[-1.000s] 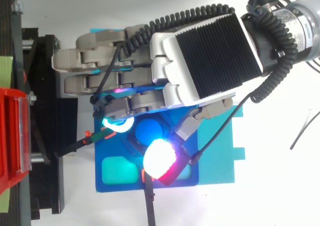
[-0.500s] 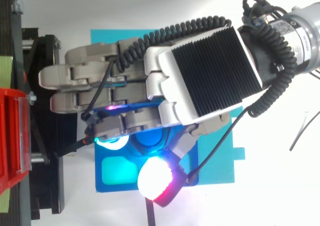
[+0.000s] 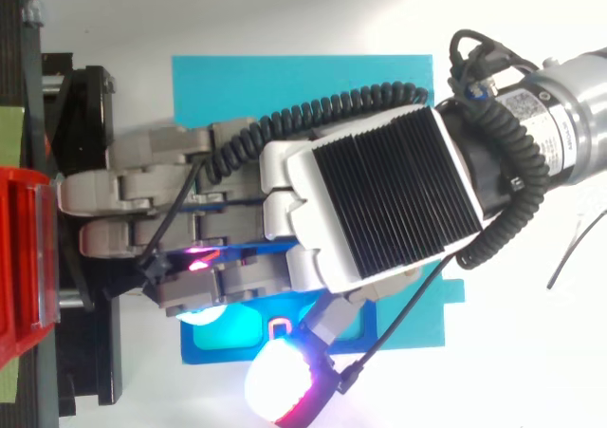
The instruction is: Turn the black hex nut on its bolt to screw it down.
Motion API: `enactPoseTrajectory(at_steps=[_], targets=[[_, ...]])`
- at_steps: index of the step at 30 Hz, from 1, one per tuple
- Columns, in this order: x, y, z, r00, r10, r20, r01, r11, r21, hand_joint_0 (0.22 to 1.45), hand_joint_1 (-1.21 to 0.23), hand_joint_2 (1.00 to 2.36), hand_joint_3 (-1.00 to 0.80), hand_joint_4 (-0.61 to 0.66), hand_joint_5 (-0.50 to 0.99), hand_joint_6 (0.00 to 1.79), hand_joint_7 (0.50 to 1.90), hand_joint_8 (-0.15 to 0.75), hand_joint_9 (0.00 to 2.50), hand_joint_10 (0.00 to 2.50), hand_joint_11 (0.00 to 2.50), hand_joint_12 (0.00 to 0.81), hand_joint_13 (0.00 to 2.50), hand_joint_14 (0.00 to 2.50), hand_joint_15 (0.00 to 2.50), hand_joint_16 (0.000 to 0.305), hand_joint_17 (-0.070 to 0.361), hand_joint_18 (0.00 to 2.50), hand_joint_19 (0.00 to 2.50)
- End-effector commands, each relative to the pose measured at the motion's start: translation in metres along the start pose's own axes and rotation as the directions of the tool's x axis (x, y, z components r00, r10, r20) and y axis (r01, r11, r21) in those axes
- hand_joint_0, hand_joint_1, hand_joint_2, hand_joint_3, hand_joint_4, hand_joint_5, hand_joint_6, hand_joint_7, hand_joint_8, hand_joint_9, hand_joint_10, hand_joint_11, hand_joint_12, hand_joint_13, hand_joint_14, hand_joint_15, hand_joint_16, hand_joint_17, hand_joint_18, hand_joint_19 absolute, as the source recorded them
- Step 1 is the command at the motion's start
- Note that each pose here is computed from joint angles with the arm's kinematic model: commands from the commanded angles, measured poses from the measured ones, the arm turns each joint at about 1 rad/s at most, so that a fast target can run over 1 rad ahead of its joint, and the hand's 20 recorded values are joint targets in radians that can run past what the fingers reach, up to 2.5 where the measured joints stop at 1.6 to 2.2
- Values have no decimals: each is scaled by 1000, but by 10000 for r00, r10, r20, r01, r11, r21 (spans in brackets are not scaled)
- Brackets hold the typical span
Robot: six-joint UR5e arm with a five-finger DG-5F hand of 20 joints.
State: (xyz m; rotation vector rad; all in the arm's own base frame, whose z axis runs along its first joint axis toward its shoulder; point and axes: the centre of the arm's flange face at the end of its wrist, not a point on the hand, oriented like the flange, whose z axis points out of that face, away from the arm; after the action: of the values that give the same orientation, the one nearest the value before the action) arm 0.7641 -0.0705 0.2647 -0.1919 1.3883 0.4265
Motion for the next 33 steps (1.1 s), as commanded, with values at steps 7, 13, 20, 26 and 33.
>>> enactPoseTrajectory(at_steps=[7,13,20,26,33], targets=[[12,3,-6,9994,119,-331,-114,9998,150,511,-355,1000,-500,264,-106,502,1417,266,318,0,0,337,87,0,0,47,106,163,127],[11,-1,-10,9991,109,-415,-101,9998,195,511,-356,1000,-500,267,-123,605,1306,267,319,0,0,336,85,0,0,47,106,166,122],[15,5,-8,9982,139,-589,-129,9998,182,512,-356,1000,-500,256,-131,660,1240,266,318,0,0,337,77,0,0,47,106,161,122],[17,6,-10,9968,163,-784,-151,9998,156,512,-355,1000,-500,260,-132,664,1225,266,320,0,0,337,76,0,0,47,106,160,122],[17,6,-11,9967,153,-798,-141,9998,158,512,-355,1000,-500,262,-131,655,1226,266,320,0,0,337,76,0,0,47,106,157,122]])
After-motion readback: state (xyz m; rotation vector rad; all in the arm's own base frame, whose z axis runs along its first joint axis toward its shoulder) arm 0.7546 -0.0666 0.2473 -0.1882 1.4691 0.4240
